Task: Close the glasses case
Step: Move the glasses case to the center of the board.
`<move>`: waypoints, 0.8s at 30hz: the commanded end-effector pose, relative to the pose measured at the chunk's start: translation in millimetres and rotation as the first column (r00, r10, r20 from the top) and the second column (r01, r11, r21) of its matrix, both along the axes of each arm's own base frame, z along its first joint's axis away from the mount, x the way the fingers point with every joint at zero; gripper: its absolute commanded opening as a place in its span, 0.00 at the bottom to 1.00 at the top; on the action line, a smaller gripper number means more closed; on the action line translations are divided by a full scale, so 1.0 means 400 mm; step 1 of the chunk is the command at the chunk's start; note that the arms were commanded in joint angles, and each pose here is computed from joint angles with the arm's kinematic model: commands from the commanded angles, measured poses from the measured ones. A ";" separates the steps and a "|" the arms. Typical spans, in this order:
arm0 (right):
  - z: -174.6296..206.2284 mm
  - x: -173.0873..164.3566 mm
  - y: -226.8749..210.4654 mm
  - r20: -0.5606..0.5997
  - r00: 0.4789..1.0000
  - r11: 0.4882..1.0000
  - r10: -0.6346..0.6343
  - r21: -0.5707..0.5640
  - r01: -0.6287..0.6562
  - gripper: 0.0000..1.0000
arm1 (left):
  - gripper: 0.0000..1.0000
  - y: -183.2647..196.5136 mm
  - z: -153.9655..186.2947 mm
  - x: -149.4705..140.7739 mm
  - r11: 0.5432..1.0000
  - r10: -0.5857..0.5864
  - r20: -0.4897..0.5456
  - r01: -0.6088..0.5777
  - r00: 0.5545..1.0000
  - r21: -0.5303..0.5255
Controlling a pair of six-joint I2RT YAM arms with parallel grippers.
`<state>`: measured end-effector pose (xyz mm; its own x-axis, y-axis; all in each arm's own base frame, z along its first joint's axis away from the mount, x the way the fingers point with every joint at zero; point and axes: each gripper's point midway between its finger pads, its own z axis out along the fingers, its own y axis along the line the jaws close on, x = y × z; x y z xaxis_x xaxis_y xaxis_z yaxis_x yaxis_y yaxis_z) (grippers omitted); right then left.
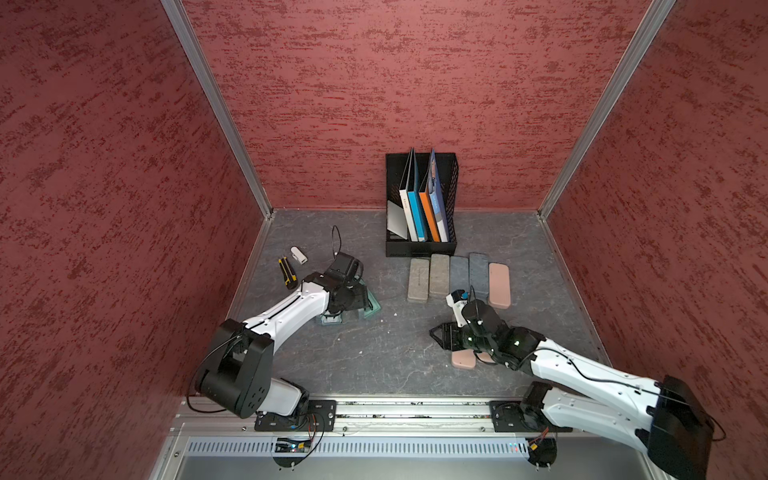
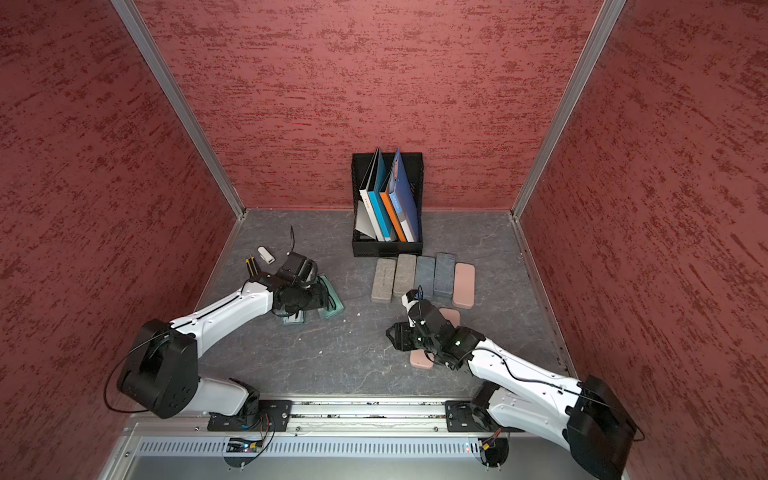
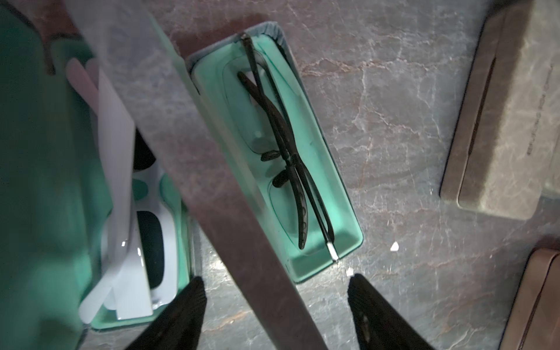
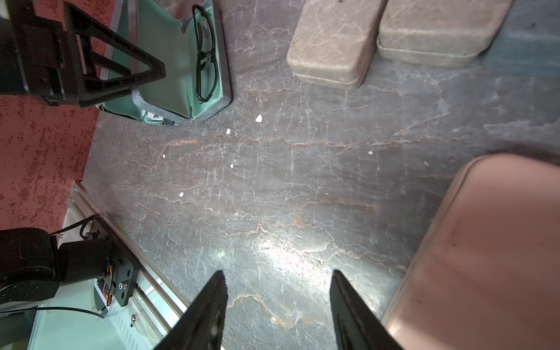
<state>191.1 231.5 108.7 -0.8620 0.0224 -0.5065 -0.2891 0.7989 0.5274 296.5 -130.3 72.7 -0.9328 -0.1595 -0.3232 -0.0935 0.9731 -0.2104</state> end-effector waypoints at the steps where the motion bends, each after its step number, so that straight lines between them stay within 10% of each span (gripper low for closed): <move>1: -0.010 0.000 -0.024 0.017 1.000 1.000 -0.007 -0.030 0.007 0.55 | 0.62 -0.004 0.011 0.004 1.000 -0.019 0.018 0.019 1.000 -0.014; 24: -0.043 0.015 -0.038 -0.002 1.000 0.999 -0.013 -0.051 0.013 0.55 | 0.24 -0.025 0.019 -0.131 0.989 -0.136 -0.001 0.136 0.991 -0.052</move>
